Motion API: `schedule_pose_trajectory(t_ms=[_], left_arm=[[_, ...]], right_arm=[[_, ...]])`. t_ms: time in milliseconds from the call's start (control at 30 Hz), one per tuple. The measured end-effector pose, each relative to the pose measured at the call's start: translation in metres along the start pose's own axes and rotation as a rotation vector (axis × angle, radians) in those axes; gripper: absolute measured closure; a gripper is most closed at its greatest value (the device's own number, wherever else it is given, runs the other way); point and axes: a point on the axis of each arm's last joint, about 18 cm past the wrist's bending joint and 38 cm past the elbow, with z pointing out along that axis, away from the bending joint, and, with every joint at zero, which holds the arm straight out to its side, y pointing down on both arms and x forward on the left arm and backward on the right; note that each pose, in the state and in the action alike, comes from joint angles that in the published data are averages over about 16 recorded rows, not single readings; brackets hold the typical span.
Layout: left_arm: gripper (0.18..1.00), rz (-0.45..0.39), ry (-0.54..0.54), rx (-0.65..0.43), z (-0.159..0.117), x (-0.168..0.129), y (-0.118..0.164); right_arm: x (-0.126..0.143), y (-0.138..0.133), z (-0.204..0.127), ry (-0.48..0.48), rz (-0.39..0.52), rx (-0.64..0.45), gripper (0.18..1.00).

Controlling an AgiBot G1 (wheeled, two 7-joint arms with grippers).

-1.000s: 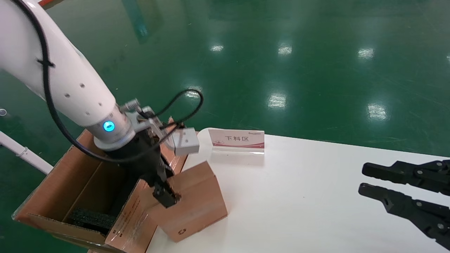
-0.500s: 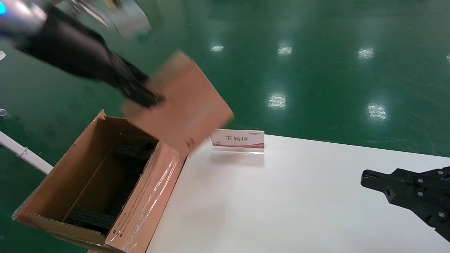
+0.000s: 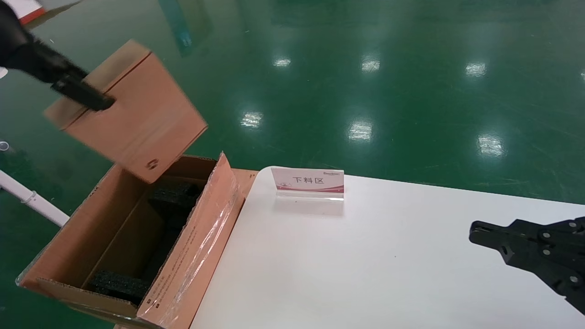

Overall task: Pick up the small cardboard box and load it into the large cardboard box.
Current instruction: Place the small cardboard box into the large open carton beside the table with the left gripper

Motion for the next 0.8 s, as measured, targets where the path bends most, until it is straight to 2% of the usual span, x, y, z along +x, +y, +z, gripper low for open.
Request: schedule_pose_trajectory(t_ms=[433, 800], left_arm=[[0.780, -0.108, 0.042, -0.224, 0.030, -0.001, 0.050], [0.784, -0.224, 0.076, -0.299, 0.061, -0.001, 0.074]], right_arm=[[0.000, 0.000, 0.000, 0.000, 0.000, 0.000, 0.955], [0.000, 0.000, 0.000, 0.000, 0.000, 0.000, 0.820]])
